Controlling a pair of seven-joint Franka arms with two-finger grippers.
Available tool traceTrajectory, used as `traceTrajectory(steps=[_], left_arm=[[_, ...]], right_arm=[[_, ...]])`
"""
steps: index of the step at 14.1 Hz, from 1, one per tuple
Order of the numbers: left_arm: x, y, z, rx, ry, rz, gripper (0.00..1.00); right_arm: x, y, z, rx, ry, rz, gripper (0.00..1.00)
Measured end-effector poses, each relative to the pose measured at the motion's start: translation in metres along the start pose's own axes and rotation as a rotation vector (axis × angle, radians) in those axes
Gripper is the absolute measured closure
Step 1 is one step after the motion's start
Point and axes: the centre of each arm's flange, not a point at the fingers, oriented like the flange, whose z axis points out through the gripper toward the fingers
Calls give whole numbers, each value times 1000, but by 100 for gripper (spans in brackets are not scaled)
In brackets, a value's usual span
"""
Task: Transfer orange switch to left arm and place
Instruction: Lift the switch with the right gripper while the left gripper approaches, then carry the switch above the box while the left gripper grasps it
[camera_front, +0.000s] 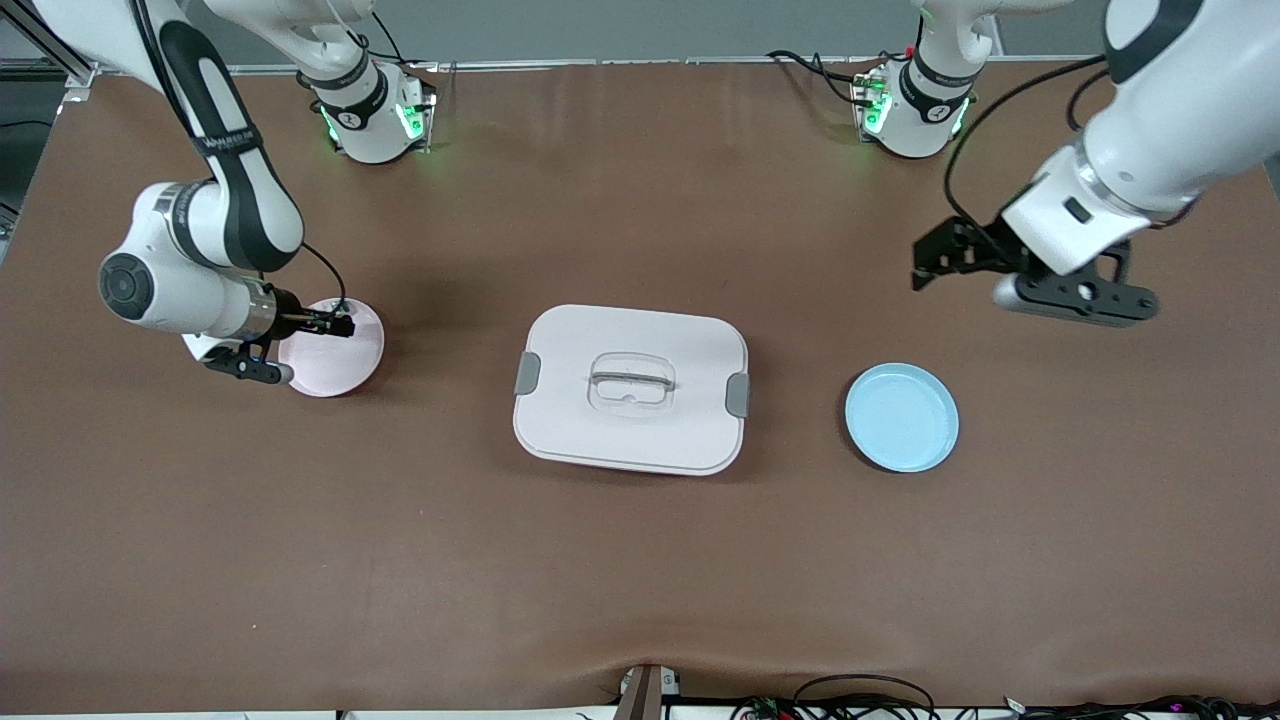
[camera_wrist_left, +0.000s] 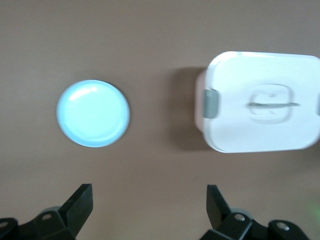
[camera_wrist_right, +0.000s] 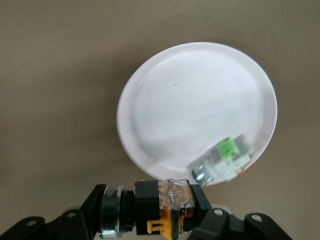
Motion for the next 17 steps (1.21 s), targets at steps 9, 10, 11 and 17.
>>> traceTrajectory(steps=[9,10,11,17], left_arm=[[-14,77,8,-253,-5,42,0],[-14,85,11,-285,3,40,0],[-15,93,17,-310,11,39,0],[-25,132,58,-421,49,-73,0]], right_arm=[[-92,-204,-121,12,-37,335,27],[-108,-231,-129,36,-35,364,27],[-125,-258,-136,77,-57,397,27],[-144,-365,-170,344,-212,595,27]])
